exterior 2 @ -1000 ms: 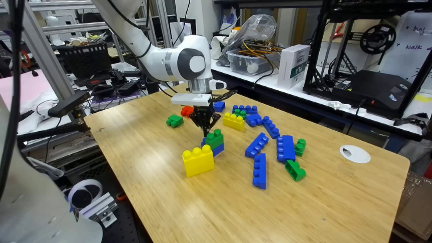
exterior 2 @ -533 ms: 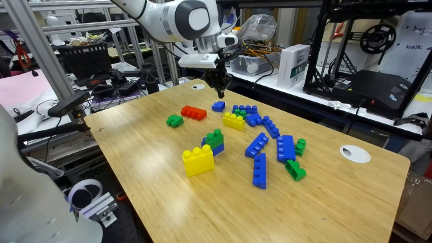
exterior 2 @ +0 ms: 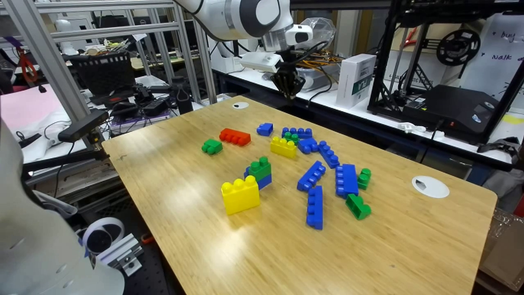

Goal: Place one block on top of the stacked blue and green blocks

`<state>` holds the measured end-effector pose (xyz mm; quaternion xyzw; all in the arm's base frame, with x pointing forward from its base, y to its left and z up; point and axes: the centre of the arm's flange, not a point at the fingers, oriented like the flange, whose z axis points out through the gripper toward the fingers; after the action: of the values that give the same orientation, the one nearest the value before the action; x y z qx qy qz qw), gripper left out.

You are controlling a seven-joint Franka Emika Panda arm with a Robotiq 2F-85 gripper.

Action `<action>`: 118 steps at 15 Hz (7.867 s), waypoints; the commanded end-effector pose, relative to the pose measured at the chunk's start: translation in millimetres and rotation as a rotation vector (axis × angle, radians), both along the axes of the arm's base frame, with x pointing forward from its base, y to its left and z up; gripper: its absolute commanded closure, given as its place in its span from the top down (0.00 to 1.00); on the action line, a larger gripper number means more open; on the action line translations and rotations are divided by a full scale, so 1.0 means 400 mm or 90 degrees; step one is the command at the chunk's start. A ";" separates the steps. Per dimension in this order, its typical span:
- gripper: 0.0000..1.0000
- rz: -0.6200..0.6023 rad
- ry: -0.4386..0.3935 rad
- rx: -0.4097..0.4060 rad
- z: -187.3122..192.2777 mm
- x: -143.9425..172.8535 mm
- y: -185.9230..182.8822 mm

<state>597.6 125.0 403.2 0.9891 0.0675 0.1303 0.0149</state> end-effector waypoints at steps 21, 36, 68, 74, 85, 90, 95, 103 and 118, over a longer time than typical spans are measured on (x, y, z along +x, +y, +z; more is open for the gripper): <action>0.75 0.106 0.213 -0.101 -0.156 0.295 -0.191; 1.00 0.144 0.201 -0.105 -0.175 0.309 -0.201; 1.00 0.580 0.179 -0.127 -0.421 0.323 -0.207; 1.00 0.614 0.178 -0.143 -0.425 0.339 -0.214; 0.77 0.624 0.177 -0.130 -0.491 0.399 -0.240; 0.44 0.627 0.169 -0.135 -0.487 0.405 -0.248; 0.10 0.578 0.178 -0.135 -0.445 0.403 -0.248; 0.09 0.391 0.183 -0.121 -0.275 0.333 -0.231; 0.09 0.089 0.236 -0.099 -0.236 0.001 -0.254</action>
<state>640.7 25.1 303.9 0.9805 0.1699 -0.0715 0.0687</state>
